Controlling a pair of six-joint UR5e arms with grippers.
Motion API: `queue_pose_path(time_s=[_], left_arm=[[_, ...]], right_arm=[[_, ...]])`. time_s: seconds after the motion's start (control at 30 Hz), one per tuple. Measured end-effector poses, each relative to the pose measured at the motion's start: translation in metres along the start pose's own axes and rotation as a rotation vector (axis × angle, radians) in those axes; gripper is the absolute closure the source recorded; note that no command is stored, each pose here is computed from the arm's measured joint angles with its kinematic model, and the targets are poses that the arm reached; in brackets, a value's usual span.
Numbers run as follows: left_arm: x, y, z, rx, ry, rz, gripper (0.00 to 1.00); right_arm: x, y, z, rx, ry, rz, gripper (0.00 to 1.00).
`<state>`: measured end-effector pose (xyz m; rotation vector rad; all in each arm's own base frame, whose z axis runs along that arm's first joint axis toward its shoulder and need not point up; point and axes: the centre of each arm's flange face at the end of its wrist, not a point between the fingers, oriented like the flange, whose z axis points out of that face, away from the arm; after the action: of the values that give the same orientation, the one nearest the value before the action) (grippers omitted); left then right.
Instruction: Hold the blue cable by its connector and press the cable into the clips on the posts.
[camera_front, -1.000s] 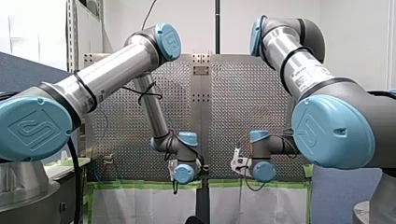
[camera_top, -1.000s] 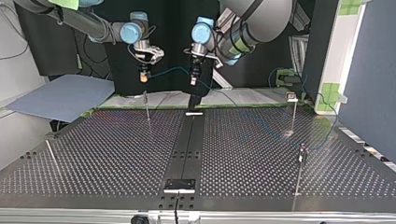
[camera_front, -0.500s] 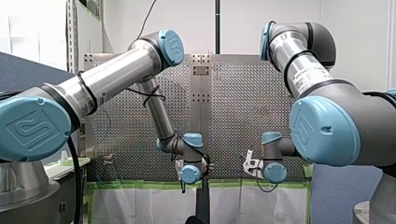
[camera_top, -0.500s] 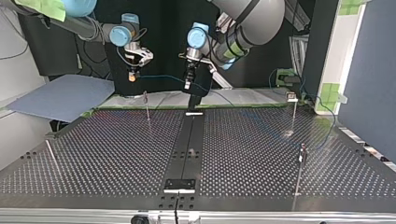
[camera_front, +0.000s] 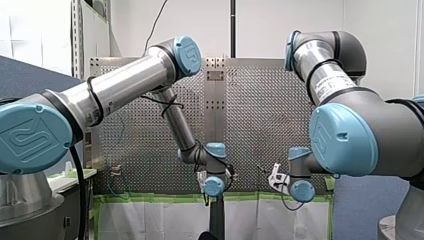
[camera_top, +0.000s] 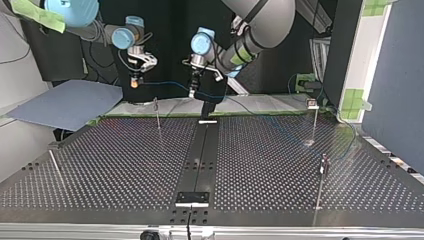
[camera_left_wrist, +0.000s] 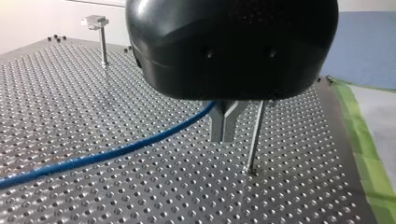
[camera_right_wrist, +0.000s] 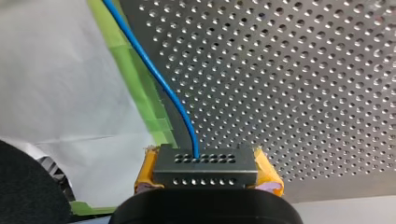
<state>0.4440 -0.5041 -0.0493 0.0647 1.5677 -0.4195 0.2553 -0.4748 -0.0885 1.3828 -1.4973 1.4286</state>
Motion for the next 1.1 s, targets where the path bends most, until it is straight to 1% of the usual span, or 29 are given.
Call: queue_pose_path(time_s=[0.13,0.23,0.43,0.63,0.77,0.97,1.1], left_arm=[[-0.006,-0.012,0.007,-0.003,-0.013,-0.005,1.0],[-0.009,-0.02,0.01,-0.001,-0.019,-0.007,1.0],[-0.013,-0.031,0.014,0.0,-0.035,-0.014,1.0],[-0.016,-0.039,0.015,-0.005,-0.047,-0.019,1.0],[-0.018,-0.042,0.016,-0.014,-0.054,-0.013,1.0],[-0.021,-0.042,0.022,-0.027,-0.064,0.011,1.0],[-0.017,-0.036,0.028,-0.032,-0.057,0.04,1.0]], right_arm=[[0.003,0.003,0.004,0.007,0.012,-0.012,1.0],[0.005,0.006,0.006,0.01,0.015,-0.015,1.0],[0.008,0.008,0.011,0.028,0.01,-0.015,1.0],[0.012,0.012,0.018,0.03,0.011,-0.011,1.0],[0.018,0.014,0.027,0.032,0.008,-0.009,1.0],[0.026,0.018,0.039,0.054,0.008,0.004,1.0],[0.03,0.021,0.045,0.065,0.01,0.003,1.0]])
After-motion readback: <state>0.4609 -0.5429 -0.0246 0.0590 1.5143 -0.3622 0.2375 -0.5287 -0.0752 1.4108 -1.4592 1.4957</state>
